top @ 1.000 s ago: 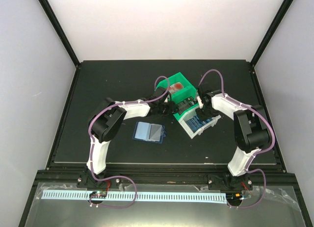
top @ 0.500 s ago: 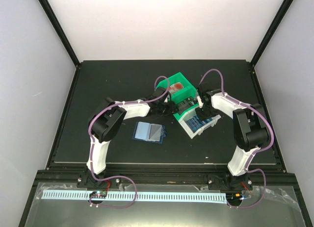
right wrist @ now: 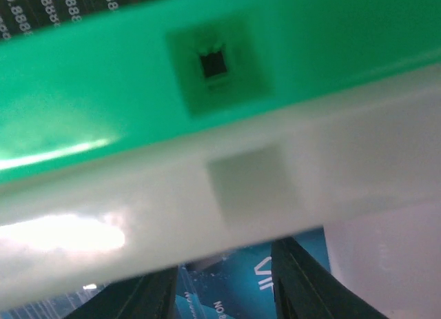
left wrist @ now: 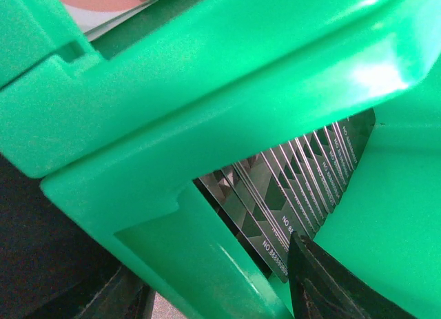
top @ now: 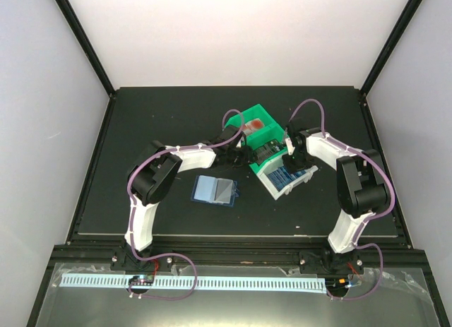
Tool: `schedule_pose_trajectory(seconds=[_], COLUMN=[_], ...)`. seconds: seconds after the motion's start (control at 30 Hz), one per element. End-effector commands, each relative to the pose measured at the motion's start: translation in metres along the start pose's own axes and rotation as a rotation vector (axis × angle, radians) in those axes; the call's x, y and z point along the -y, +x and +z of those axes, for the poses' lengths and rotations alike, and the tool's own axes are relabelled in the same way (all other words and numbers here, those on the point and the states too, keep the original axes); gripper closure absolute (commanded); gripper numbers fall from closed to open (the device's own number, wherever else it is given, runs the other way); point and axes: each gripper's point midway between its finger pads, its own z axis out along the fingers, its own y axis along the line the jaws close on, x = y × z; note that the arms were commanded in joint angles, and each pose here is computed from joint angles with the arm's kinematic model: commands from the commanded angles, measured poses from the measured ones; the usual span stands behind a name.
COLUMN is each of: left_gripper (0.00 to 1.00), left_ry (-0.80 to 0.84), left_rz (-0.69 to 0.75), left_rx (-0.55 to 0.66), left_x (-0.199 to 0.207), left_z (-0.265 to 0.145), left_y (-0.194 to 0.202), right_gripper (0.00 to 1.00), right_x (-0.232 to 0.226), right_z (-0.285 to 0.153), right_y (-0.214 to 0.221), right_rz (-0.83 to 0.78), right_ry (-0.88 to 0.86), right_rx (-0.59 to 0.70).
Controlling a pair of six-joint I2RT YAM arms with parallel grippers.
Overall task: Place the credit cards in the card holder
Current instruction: Pick up the credit card from the storage box.
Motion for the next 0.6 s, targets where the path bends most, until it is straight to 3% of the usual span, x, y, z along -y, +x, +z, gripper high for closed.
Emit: schedule_pose_trajectory(seconds=[0.0, 0.13, 0.57], left_gripper=[0.49, 0.49, 0.49], left_ry=[-0.159, -0.161, -0.164], left_rz=[0.005, 0.004, 0.003], left_rx=[-0.109, -0.11, -0.112], left_x=[-0.056, -0.057, -0.059], left_z=[0.012, 0.012, 0.012], left_y=[0.034, 0.035, 0.036], right_gripper=[0.65, 0.69, 0.7], right_x=[0.017, 0.024, 0.035], right_z=[-0.001, 0.0, -0.018], right_y=[-0.007, -0.008, -0.009], right_rz=[0.056, 0.072, 0.104], right_ry=[0.054, 0.091, 0.123], right_rx=[0.014, 0.014, 0.061])
